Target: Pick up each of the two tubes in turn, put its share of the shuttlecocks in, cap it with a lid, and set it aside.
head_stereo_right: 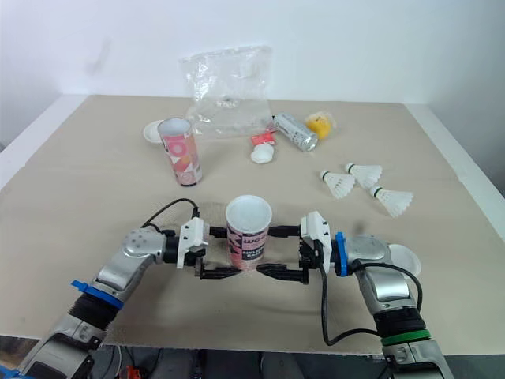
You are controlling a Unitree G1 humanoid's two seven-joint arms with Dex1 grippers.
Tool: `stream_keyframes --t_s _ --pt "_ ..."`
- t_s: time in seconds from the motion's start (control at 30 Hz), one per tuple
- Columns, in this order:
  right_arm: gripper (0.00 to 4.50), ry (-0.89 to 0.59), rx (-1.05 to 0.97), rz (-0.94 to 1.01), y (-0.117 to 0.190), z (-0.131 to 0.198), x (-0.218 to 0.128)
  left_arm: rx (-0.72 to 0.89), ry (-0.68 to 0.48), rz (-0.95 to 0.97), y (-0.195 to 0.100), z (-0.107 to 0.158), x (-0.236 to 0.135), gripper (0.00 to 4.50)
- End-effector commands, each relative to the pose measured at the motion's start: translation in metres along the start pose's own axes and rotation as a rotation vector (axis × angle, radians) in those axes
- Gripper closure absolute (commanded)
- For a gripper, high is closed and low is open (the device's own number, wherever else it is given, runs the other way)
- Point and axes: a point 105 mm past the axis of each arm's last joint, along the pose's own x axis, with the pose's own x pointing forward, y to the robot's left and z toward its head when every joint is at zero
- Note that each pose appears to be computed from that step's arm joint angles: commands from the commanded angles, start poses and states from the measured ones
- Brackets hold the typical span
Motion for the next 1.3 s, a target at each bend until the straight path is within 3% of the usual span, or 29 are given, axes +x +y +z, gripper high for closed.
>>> stream_keyframes --t_s 0.03,0.5,1.3 --pt "0.00 -0.018 -0.037 0.017 0.000 0.006 0.007 0.036 -0.028 0.009 0.002 0.012 -0.010 0.08" --pt "0.00 0.003 -0.062 0.041 0.000 -0.011 0.030 0.027 -0.016 0.039 -0.009 0.017 -0.028 0.08" --pt "0.00 -0.072 -0.037 0.035 0.005 -0.010 0.066 -0.009 -0.011 0.057 -0.014 0.009 -0.029 0.08"
